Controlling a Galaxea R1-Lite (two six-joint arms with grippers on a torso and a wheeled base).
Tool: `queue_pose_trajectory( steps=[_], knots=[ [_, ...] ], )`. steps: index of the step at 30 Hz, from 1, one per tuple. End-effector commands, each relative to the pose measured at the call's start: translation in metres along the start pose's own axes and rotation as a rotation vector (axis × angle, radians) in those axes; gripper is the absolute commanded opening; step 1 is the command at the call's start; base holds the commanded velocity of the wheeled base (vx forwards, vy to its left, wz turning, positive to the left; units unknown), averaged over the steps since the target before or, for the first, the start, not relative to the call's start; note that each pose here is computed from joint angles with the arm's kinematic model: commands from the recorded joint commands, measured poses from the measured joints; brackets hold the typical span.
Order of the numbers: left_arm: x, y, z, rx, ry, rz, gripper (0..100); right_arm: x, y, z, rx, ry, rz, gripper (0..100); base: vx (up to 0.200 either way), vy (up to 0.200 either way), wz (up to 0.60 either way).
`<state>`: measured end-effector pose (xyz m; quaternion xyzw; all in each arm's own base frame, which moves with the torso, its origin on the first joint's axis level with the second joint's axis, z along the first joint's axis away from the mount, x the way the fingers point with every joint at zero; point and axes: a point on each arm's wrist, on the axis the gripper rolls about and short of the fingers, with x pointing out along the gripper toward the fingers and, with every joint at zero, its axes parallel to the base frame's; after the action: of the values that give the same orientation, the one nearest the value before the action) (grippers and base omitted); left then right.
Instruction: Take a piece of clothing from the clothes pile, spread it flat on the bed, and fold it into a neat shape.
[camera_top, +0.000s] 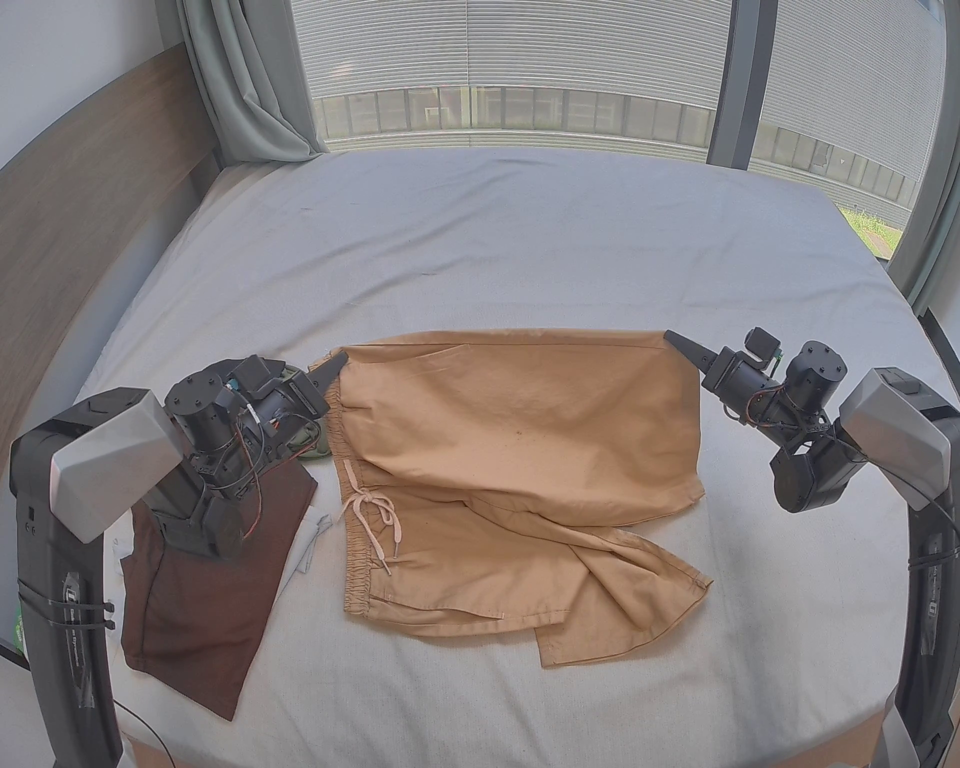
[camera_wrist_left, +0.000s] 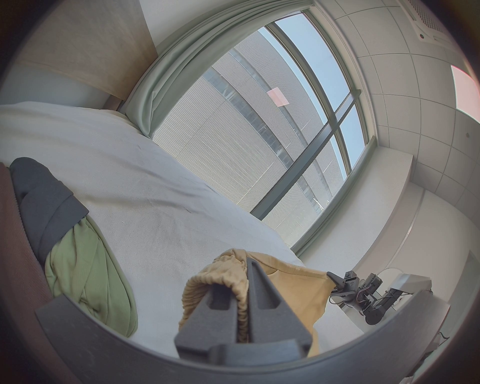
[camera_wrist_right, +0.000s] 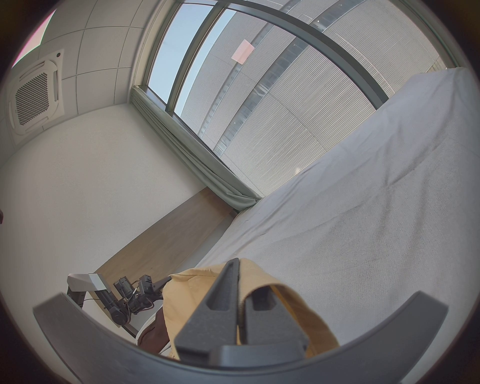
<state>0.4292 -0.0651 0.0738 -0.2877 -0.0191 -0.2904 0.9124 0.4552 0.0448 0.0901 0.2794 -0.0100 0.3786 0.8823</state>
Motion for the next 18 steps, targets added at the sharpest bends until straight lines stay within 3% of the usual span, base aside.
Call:
queue_pose_trajectory(
  steps=[1, 7, 8, 12, 13, 18],
  knots=[
    [0.003, 0.005, -0.005, -0.002, 0.001, 0.002, 0, 0.003, -0.005, -0.003, 0.001, 0.000, -0.001, 0, 0.000, 0.000, 0.00],
    [0.006, 0.010, -0.009, -0.002, 0.000, 0.004, 0, 0.007, -0.010, -0.002, -0.007, -0.011, 0.000, 0, 0.000, 0.000, 0.00],
    [0.007, 0.010, -0.009, -0.003, -0.002, 0.003, 100, 0.008, -0.011, -0.002, -0.009, -0.013, 0.001, 0, 0.000, 0.000, 0.00],
    [0.009, 0.011, -0.008, -0.004, -0.008, -0.002, 100, 0.010, -0.012, 0.001, -0.014, -0.025, 0.001, 0, 0.000, 0.000, 0.00],
    [0.009, 0.011, -0.008, -0.007, -0.009, -0.001, 100, 0.010, -0.012, 0.002, -0.017, -0.027, -0.001, 100, 0.000, 0.000, 0.00],
    [0.007, 0.010, -0.008, -0.091, -0.004, 0.001, 100, 0.011, -0.016, -0.003, -0.004, -0.043, -0.046, 100, 0.000, 0.000, 0.00]
  ],
)
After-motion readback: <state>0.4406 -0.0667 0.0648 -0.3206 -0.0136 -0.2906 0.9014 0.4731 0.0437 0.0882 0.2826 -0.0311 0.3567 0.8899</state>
